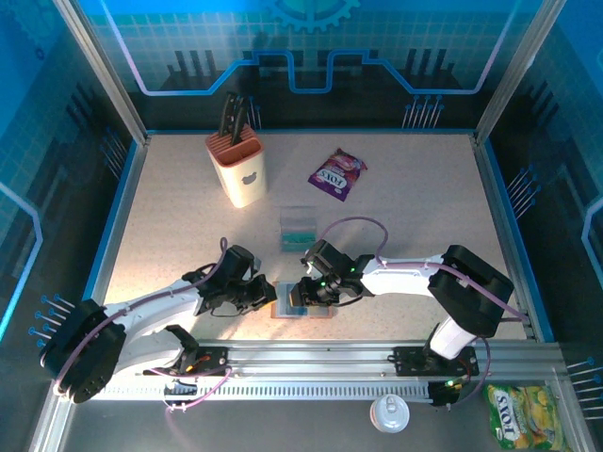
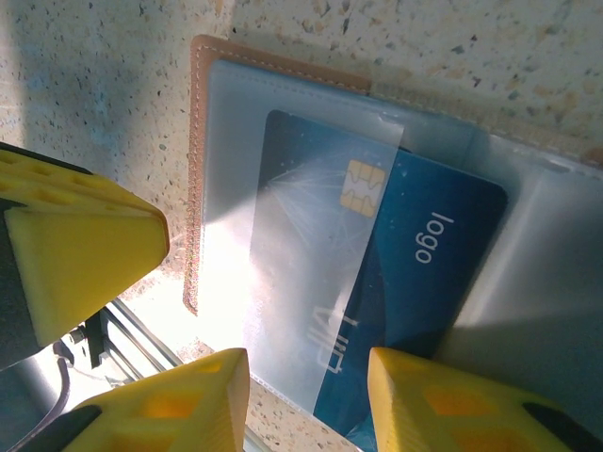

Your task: Take the credit cards out of the card holder

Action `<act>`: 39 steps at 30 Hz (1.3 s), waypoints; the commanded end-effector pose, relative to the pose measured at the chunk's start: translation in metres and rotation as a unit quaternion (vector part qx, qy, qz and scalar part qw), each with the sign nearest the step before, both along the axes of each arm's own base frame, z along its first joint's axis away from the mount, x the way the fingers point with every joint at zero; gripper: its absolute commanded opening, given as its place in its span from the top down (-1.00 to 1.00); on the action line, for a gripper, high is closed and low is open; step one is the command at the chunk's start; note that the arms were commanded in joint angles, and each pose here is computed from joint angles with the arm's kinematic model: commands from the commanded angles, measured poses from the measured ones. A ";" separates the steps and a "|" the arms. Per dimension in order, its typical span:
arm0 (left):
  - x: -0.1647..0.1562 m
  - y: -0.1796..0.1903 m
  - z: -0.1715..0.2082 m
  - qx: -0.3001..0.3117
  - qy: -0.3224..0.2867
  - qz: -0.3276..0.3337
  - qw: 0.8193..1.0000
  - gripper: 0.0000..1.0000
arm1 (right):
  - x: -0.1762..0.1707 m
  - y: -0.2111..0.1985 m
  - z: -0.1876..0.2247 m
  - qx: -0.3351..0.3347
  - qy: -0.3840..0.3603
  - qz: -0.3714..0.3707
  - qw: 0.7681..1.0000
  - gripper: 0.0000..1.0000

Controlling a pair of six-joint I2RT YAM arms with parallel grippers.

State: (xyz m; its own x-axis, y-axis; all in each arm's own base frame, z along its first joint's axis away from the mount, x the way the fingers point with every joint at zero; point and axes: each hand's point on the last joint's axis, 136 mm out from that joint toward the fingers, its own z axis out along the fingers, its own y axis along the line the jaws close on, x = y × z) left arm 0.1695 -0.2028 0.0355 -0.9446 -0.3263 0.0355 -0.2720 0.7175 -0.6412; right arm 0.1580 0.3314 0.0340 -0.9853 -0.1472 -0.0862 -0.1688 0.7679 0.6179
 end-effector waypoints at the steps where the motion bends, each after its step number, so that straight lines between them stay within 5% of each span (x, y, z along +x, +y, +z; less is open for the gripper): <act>1: 0.005 -0.005 0.009 -0.008 -0.012 -0.004 1.000 0.77 | -0.003 0.012 0.016 0.026 -0.012 0.016 0.999 0.21; 39: 0.007 -0.033 0.000 -0.014 -0.001 -0.033 0.999 0.86 | 0.013 -0.027 0.013 0.004 -0.022 -0.033 0.999 0.21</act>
State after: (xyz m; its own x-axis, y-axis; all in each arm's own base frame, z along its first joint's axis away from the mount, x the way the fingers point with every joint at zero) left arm 0.1728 -0.2284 0.0282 -0.9641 -0.2628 0.0381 -0.2246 0.7303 -0.6451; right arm 0.1697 0.3108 0.0476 -0.9881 -0.0823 -0.1303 -0.1463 0.7667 0.6252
